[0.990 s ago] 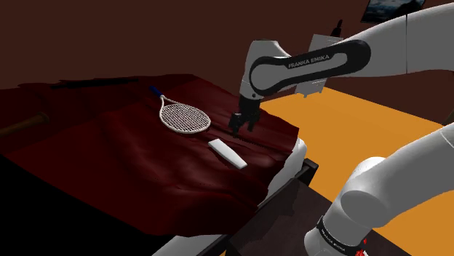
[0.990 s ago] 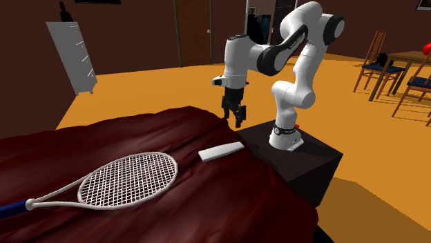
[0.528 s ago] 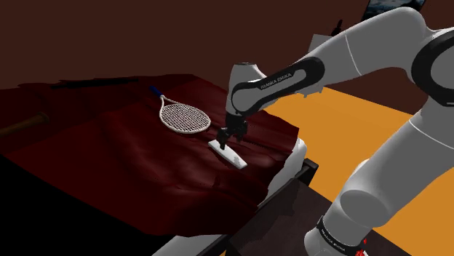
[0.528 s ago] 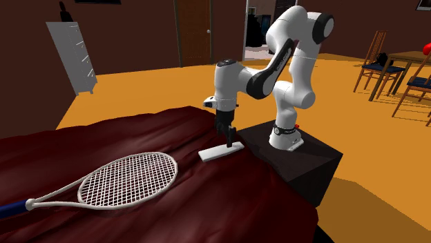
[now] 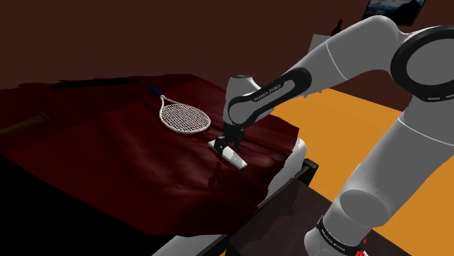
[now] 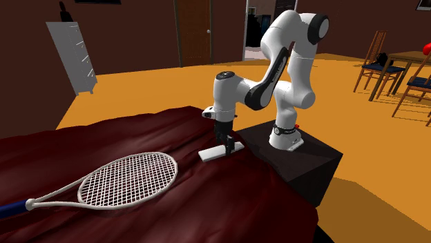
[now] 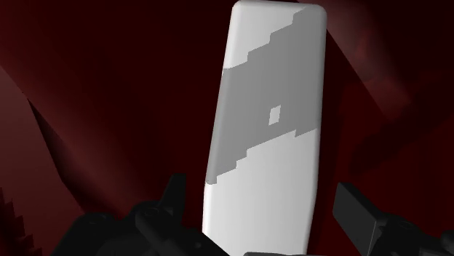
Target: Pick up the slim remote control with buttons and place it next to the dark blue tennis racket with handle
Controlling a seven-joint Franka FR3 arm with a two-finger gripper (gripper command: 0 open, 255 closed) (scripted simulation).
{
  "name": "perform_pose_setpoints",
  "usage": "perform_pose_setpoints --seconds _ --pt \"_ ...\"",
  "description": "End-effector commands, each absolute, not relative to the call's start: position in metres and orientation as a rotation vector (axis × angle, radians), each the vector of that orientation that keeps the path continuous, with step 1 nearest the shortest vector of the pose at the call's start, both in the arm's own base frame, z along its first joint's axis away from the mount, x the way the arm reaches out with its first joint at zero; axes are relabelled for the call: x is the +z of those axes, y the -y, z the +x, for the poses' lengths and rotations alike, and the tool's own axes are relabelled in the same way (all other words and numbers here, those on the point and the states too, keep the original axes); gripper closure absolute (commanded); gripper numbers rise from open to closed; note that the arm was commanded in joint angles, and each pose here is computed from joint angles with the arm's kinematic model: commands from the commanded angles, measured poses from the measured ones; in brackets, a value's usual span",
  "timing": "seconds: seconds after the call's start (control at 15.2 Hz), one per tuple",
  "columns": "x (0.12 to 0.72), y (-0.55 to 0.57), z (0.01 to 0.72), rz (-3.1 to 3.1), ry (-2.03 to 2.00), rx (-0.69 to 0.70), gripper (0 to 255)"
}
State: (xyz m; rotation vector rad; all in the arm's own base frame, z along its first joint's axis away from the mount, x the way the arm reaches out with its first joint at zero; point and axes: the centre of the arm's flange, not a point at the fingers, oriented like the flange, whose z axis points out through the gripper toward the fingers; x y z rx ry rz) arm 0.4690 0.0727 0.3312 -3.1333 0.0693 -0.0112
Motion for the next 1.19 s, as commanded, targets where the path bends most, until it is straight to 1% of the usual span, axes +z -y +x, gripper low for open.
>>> perform_pose_setpoints --seconds 0.0,0.4,0.46,1.12 --pt "0.3275 -0.0727 0.4693 -3.133 -0.069 -0.012 0" --pt "0.3275 -0.0727 0.4694 -3.133 -0.069 -0.012 0" --pt "0.3275 -0.0727 0.4694 -3.133 -0.069 -0.012 255" --pt "0.3327 -0.0727 0.4693 -3.133 -0.069 -0.012 255"
